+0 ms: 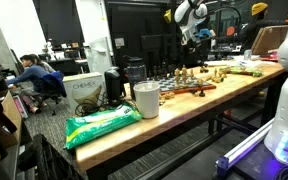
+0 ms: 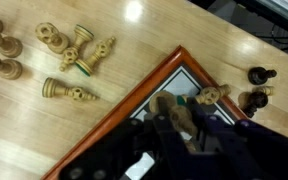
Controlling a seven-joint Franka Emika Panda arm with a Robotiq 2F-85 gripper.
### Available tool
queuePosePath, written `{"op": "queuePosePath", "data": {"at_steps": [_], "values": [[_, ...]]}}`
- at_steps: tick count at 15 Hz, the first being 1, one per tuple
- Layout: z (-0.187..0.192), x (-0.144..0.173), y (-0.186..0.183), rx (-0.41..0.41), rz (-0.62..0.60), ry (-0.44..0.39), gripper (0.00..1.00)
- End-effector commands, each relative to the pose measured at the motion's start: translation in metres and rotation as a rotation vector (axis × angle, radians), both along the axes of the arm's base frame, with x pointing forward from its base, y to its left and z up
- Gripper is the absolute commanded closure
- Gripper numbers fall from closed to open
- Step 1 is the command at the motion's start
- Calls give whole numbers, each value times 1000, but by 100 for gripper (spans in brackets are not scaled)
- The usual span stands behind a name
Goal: Pick up the beige chess piece from the table and put it on the chess board
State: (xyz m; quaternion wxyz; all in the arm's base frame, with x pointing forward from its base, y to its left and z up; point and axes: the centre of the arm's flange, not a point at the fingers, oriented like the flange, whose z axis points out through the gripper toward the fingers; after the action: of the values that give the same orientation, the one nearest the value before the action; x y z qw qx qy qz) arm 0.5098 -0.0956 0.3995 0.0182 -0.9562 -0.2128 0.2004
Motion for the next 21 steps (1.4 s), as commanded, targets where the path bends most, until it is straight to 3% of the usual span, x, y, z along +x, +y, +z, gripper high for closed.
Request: {"op": "queuePosePath", "data": {"at_steps": [1,10,18,21], "values": [[12,-2,3,-43,14,-26,94],[3,-3,5,-18,44,-67,94],[16,-6,47,-42,127,-80,94],[26,-4,66,-85,161,-83,94]]}}
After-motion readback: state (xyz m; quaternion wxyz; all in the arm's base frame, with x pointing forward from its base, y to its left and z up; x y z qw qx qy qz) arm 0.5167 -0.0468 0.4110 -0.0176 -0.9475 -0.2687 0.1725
